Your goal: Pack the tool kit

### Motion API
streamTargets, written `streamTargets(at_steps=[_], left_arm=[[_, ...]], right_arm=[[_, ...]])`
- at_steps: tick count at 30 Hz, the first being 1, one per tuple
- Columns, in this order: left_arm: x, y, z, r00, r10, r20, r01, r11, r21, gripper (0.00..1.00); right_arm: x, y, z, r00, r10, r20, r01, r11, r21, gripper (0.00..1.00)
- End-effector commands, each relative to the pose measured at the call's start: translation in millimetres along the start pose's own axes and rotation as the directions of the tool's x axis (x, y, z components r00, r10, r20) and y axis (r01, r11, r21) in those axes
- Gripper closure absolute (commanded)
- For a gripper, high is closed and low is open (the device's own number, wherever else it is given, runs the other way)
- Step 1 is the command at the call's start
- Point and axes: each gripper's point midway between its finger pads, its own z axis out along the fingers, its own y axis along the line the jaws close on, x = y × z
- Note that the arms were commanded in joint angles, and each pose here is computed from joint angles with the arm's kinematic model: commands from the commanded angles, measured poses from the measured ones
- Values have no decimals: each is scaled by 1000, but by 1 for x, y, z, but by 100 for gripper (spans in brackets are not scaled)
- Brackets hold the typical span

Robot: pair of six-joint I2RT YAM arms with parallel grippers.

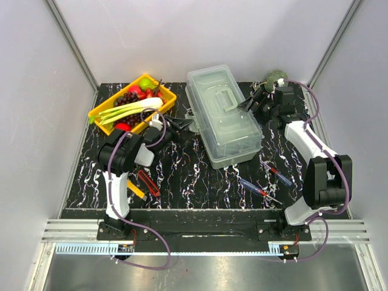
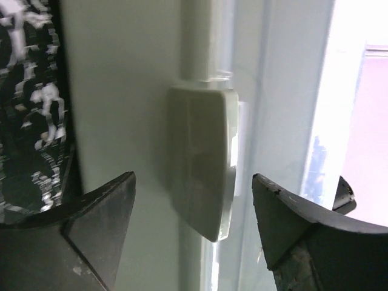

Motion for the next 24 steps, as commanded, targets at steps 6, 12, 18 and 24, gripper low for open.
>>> streamTargets(at_steps=[6, 12, 18, 24], left_arm=[[-11, -72, -40, 986, 147, 74, -163, 943, 290, 12], [-40, -65, -60, 977, 137, 166, -171, 962, 214, 11], [-50, -85, -59, 947, 280, 159, -298, 950, 98, 10], [-55, -112, -51, 887, 454, 90, -448, 891, -76, 7]], right_arm=[[38, -34, 2, 988, 124, -92, -108, 981, 162, 15], [14, -16, -12, 998, 36, -44, -29, 989, 145, 11], [-6, 8, -24, 995, -94, -29, 97, 991, 91, 7], [-32, 18, -48, 984, -175, 46, 167, 976, 143, 6]])
